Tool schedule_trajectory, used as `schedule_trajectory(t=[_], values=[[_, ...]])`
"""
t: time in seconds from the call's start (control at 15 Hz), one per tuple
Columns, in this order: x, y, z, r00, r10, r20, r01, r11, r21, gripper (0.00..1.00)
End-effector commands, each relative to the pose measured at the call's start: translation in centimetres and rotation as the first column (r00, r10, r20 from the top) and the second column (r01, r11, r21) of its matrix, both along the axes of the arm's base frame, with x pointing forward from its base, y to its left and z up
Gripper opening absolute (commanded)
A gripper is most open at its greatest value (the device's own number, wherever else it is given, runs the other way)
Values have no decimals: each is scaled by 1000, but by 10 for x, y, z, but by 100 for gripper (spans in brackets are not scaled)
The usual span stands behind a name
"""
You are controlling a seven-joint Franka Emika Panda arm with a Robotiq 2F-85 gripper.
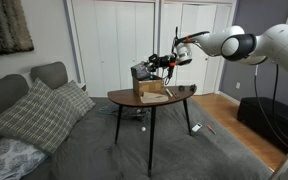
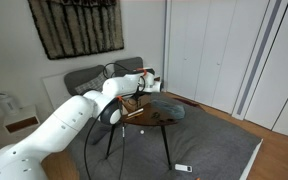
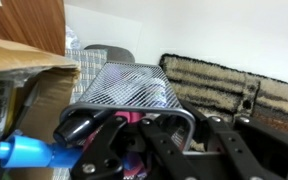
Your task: Pick up the gray storage bin and pour all the contents into the cardboard box, put the gray storage bin on the table
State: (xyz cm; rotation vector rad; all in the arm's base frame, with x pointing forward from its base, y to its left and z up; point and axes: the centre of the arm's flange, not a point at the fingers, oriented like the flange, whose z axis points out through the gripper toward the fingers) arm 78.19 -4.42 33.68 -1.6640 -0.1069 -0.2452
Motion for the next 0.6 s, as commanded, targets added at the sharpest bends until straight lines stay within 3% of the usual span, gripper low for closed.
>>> schedule_trajectory(t=[0.0, 0.4, 0.47, 0.53], values=[[1, -5, 10, 998, 41, 42, -48, 983, 178, 2], [6, -26, -9, 1000, 19, 13, -23, 912, 410, 2], [8, -26, -18, 1000, -14, 12, 8, 919, 395, 2], [9, -25, -21, 1000, 17, -5, -13, 880, 474, 2]])
